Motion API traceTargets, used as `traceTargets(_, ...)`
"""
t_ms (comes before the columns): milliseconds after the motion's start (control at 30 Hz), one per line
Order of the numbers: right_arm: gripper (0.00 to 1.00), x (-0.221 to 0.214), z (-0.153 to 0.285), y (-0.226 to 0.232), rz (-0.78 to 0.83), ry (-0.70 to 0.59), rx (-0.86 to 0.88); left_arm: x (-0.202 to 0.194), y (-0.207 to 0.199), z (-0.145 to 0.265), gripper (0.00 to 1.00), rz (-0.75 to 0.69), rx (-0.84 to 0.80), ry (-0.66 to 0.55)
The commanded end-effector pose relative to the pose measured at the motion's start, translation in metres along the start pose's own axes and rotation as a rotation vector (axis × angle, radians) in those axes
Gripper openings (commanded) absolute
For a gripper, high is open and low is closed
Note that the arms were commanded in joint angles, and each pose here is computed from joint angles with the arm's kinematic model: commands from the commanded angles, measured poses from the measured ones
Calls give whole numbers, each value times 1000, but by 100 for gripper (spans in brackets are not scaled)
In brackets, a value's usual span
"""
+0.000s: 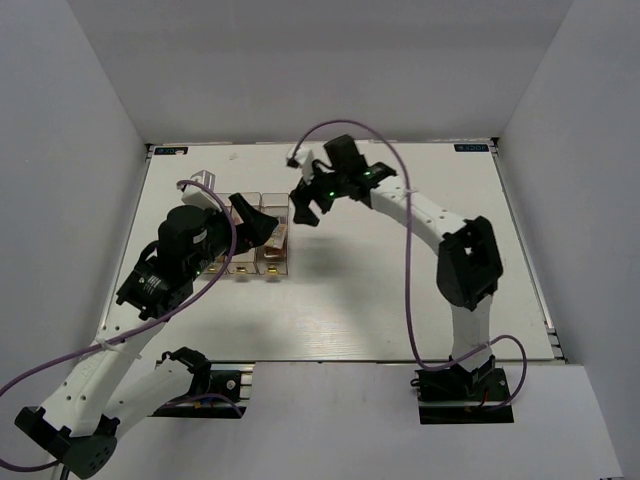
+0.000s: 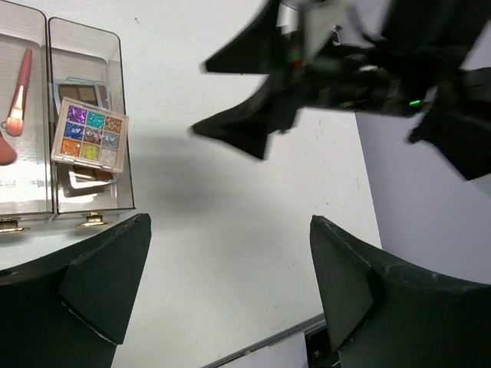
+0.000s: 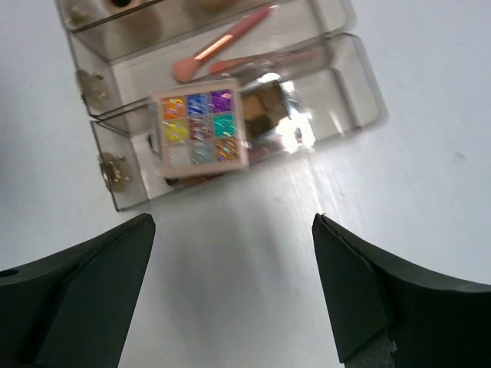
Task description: Organize the makeup
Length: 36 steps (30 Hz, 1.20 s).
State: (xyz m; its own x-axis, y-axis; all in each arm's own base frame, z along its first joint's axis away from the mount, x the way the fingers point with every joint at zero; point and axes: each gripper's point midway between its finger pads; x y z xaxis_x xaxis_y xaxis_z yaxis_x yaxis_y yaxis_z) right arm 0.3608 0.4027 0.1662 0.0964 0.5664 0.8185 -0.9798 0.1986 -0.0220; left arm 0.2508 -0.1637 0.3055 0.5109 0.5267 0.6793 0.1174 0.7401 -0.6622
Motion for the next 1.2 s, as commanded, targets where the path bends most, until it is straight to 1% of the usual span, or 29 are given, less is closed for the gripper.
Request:
traceTargets(0, 89, 9, 56, -24, -72, -58, -80, 3, -7, 5, 94, 12, -43, -25)
traceTargets(33, 89, 9, 74, -30, -84, -68, -108, -3, -2, 2, 94, 15, -39, -14)
traceTargets(100, 89, 0, 86, -32, -103, -64, -123, -6, -3, -1, 94, 26, -54, -9)
traceTargets(133, 89, -12, 99, -38, -120, -59, -145, -8, -2, -3, 94, 27, -55, -4)
traceTargets(233, 89, -28, 111, -36, -109, -50, -147, -14, -2, -9, 94, 31, -65, 14)
traceTargets(300, 87, -34, 112, -27, -86, -46, -109, -18, -2, -15, 94, 29, -65, 29)
traceTargets(367, 76, -41, 108, -17, -38, -35, -72, -18, -2, -18, 94, 24, -62, 34)
traceTargets(400, 60, -42, 103, -13, -24, -40, -52, -20, 0, -21, 94, 22, -53, 43)
traceTargets(433, 49, -46, 98, -12, -23, -36, -34, -21, 1, -22, 94, 22, -49, 47)
traceTargets(467, 37, -41, 94, -12, -4, -41, -22, -23, 4, -23, 94, 21, -38, 53)
traceTargets(500, 18, -40, 89, -12, -1, -37, -11, -25, 8, -24, 94, 24, -18, 57)
traceTargets(533, 10, -48, 79, -13, -24, -13, 11, -24, 14, -26, 94, 31, 14, 48)
traceTargets(567, 3, -36, 76, -14, -4, -29, 16, -26, 20, -26, 94, 33, 44, 54)
traceTargets(600, 0, -34, 72, -16, -2, -26, 22, -28, 25, -27, 94, 35, 69, 57)
traceTargets(733, 0, -24, 41, -10, 42, -24, 72, -27, 42, -28, 94, 54, 163, 37)
traceTargets(767, 0, -19, 32, -4, 61, -24, 89, -27, 44, -29, 94, 58, 169, 35)
traceTargets(867, 0, -15, 0, -11, 73, -7, 89, -27, 44, -27, 93, 69, 172, 31)
traceTargets(1000, 0, -16, -27, -11, 83, 11, 76, -24, 46, -19, 93, 82, 186, 20)
traceTargets(1167, 0, -23, -49, -10, 90, 29, 69, -23, 53, -4, 93, 98, 212, 2)
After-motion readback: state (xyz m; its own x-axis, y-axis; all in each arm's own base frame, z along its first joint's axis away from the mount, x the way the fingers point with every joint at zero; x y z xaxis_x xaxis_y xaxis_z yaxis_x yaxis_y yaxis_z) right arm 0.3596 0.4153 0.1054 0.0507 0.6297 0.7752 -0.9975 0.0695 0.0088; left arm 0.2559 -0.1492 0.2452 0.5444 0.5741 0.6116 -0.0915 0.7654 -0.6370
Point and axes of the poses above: each gripper's point midway between its finger pads, its own z axis back along the fingers, its own y axis along the line the jaws close on, x = y × z, and after that the axes turned 5 degrees about z, right-handed
